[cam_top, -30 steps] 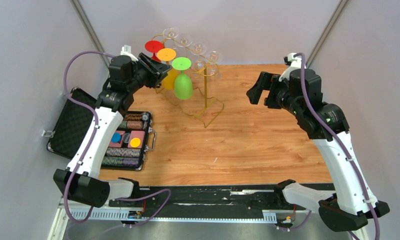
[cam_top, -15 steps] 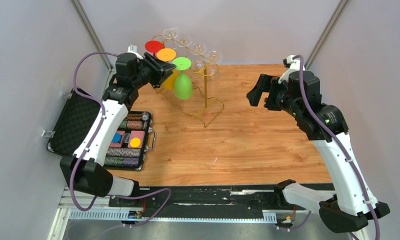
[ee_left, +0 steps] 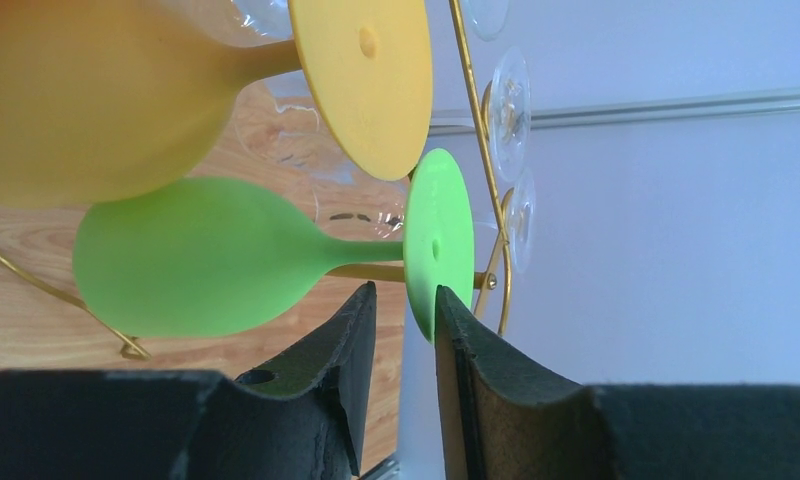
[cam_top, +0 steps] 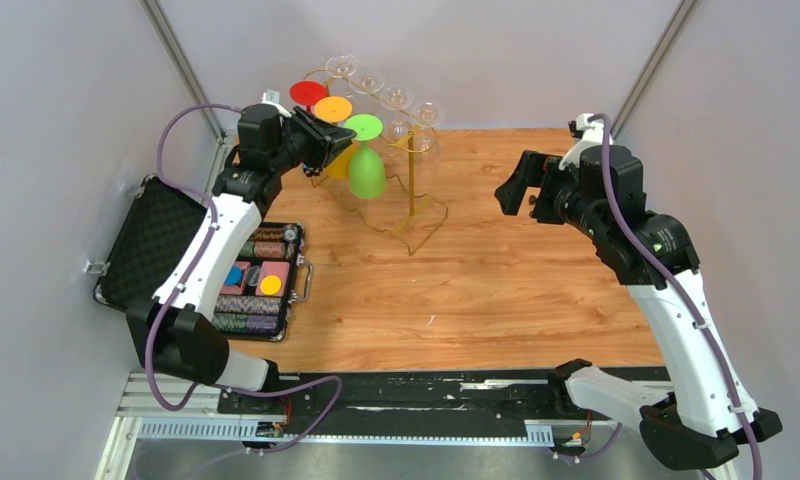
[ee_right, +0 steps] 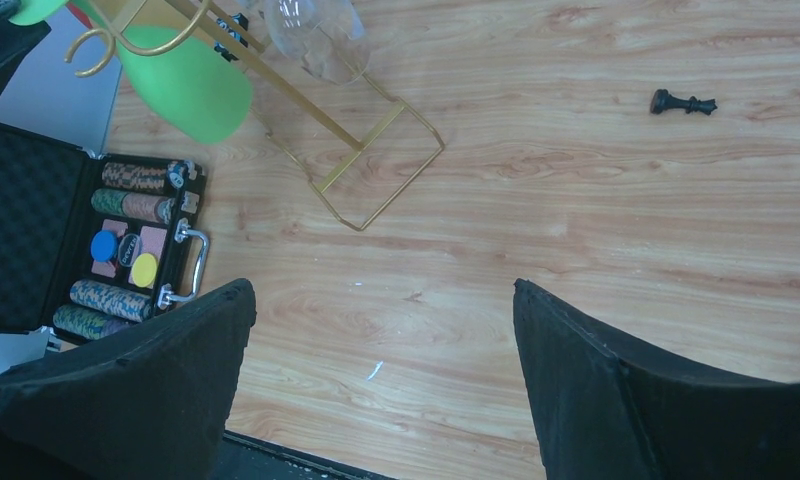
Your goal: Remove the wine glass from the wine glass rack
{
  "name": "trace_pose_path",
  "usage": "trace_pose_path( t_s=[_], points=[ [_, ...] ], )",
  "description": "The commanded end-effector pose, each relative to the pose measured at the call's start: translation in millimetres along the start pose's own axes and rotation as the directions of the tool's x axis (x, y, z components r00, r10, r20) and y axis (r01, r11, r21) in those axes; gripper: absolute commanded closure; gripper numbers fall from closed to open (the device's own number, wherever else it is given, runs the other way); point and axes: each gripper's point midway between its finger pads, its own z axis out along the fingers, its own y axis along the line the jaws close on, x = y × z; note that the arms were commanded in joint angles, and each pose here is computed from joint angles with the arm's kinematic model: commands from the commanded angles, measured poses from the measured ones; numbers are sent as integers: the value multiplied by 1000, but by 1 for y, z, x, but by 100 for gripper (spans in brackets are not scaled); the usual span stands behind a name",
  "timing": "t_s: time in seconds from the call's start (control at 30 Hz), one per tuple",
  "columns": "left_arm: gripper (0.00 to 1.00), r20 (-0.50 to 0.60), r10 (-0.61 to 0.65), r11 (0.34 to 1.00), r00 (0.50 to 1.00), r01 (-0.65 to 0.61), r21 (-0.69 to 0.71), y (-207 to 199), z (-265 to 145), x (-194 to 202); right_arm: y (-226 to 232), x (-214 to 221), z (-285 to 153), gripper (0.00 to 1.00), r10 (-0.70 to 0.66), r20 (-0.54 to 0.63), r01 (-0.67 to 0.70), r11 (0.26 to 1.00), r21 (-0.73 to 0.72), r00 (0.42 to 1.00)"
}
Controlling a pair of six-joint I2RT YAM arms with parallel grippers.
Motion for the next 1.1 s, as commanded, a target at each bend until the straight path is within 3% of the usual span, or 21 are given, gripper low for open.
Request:
trace_pose_path(
  t_s=[0.0, 0.57, 1.07],
  points=[
    [65, 27, 12, 998, 1000, -14, 56, -20, -2, -11, 1, -10, -3, 2, 8, 47, -8, 1000, -4, 999],
    [78, 46, 38, 997, 998, -41, 65, -29, -4, -20, 1, -10, -3, 3, 8, 51, -8, 1000, -2, 999],
    [82, 44, 42, 996, 998, -46, 73, -31, 0, -22, -1, -10, -4, 3, 8, 56, -9, 1000, 1, 998]
  ],
)
